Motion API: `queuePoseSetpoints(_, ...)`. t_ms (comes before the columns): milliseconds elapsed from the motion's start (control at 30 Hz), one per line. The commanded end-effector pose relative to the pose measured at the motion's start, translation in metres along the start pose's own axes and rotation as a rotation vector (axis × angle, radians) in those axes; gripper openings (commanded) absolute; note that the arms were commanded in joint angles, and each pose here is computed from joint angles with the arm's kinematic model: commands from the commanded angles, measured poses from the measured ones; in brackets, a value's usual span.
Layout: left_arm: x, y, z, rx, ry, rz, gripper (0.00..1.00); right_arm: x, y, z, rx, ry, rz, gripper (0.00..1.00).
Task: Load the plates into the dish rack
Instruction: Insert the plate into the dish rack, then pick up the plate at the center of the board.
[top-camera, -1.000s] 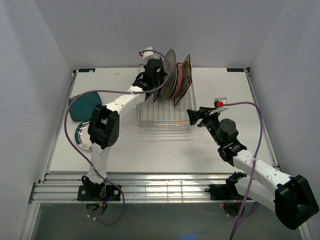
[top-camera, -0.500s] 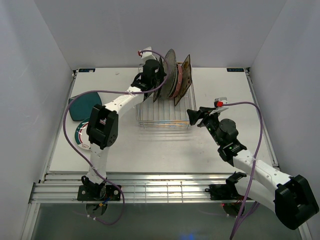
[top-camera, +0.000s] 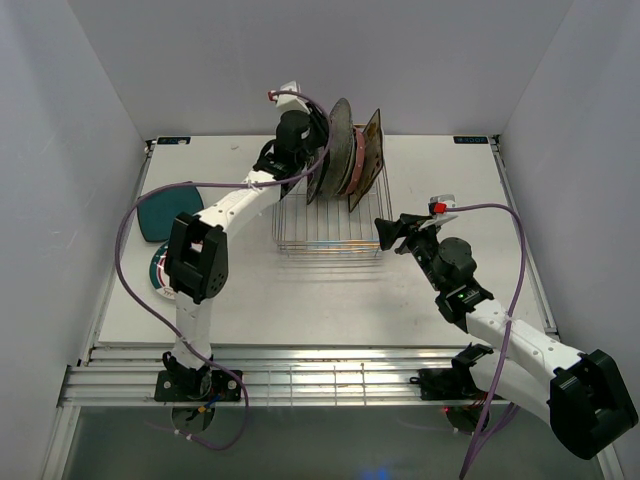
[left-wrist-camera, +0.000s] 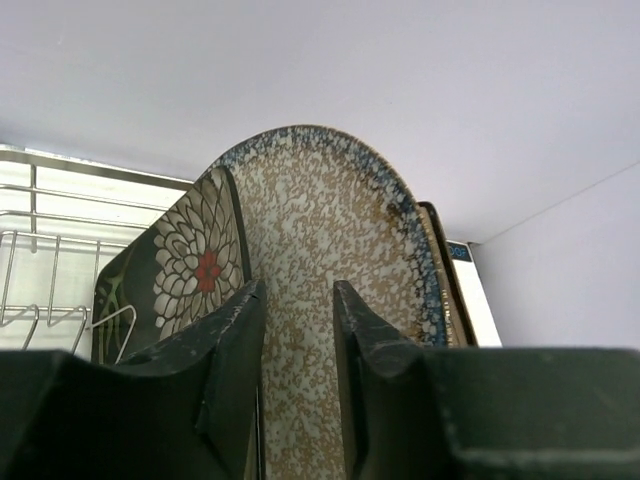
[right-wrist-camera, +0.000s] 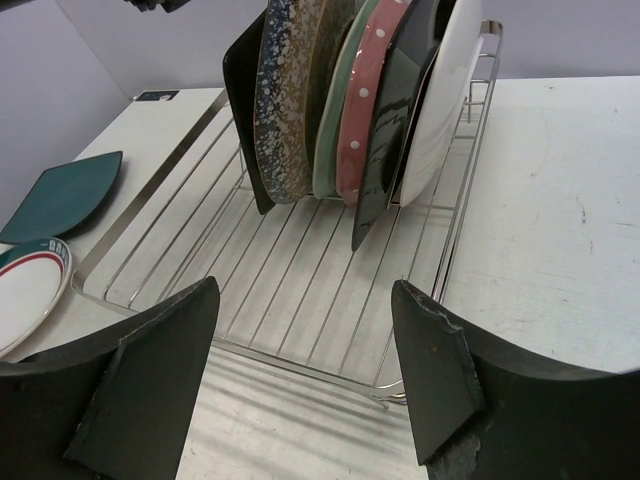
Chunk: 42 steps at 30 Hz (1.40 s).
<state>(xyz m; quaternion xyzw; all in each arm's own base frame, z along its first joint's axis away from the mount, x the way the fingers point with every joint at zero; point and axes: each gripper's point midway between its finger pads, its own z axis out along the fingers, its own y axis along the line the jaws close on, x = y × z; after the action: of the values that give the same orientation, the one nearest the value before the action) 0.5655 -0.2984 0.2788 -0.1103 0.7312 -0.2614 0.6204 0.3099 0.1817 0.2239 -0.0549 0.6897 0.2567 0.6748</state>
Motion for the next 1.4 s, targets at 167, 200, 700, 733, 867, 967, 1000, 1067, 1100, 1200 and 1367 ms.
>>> queuePoseSetpoints(167, -0.086, -0.022, -0.044, 0.096, -0.111, -0.037, 0.58, -0.009, -0.001, -0.002, 0.006, -0.038, -0.013, 0.75)
queuePoseSetpoints(200, -0.083, -0.016, -0.046, 0.080, -0.105, -0.030, 0.62, -0.010, 0.000, -0.002, 0.004, -0.039, -0.013, 0.75)
queuePoseSetpoints(700, -0.113, 0.008, -0.131, 0.118, -0.184, 0.111, 0.98, -0.009, 0.003, -0.001, -0.013, -0.032, -0.004, 0.76)
queuePoseSetpoints(733, -0.114, 0.011, -0.137, 0.110, -0.190, 0.114, 0.98, -0.008, 0.003, -0.001, -0.012, -0.029, -0.003, 0.75)
queuePoseSetpoints(867, -0.116, 0.029, -0.158, 0.061, -0.208, 0.208, 0.98, -0.008, 0.003, 0.000, -0.014, -0.030, 0.000, 0.75)
queuePoseSetpoints(967, -0.125, 0.039, -0.170, 0.021, -0.229, 0.311, 0.98, -0.007, 0.004, 0.001, -0.016, -0.024, 0.003, 0.75)
queuePoseSetpoints(1000, -0.120, 0.047, -0.171, -0.005, -0.219, 0.339, 0.98, -0.007, 0.004, 0.001, -0.017, -0.024, 0.003, 0.75)
queuePoseSetpoints(1067, -0.118, 0.059, -0.177, -0.043, -0.216, 0.410, 0.98, -0.007, 0.005, 0.002, -0.023, -0.021, 0.006, 0.76)
queuePoseSetpoints(1100, -0.111, 0.074, -0.178, -0.097, -0.208, 0.424, 0.98, -0.007, 0.006, 0.003, -0.026, -0.021, 0.007, 0.75)
queuePoseSetpoints(1200, -0.101, 0.099, -0.175, -0.192, -0.182, 0.531, 0.98, -0.006, 0.009, 0.004, -0.042, -0.017, 0.010, 0.76)
queuePoseSetpoints(1367, -0.084, 0.150, -0.168, -0.357, -0.125, 0.643, 0.98, -0.003, 0.009, 0.007, -0.043, -0.007, 0.012, 0.76)
